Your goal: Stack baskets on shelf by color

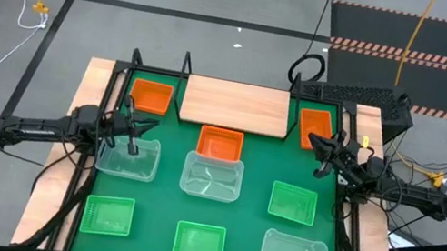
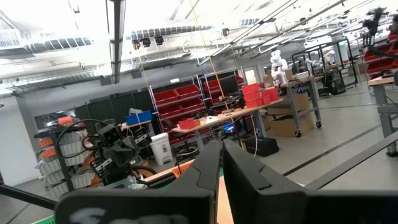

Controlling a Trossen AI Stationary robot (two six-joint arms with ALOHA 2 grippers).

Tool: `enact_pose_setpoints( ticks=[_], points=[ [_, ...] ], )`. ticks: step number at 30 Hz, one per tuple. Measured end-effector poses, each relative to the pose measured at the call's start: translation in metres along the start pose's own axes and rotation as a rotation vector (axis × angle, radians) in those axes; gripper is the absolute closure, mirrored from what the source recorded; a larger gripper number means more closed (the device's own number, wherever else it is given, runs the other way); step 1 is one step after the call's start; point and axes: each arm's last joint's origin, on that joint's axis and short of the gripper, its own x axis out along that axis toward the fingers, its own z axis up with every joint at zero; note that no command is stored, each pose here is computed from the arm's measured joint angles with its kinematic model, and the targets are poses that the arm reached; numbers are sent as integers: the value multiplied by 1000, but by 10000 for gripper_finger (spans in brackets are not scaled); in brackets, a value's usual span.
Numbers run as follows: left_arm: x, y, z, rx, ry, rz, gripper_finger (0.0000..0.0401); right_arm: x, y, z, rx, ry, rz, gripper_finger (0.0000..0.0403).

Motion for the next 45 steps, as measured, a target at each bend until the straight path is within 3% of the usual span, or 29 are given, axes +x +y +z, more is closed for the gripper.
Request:
enact_pose_setpoints(
  ticks=[27,34,38,41,45],
  points=[
    [0,0,0,1,0,0,370,0,0,0,-1,0,0,390],
    [0,3,5,64,-34,74,370,0,-1,1,-26,-13,-23,390],
    [0,4,7,-20,-59,78,370,0,1,9,-11,-87,-13,390],
    [0,4,8,-165,-73,75,370,-2,1,18,-17,-179,-8,390],
    [0,4,7,-322,-69,67,370,-2,-2,18,18,-193,-127,390]
  ],
)
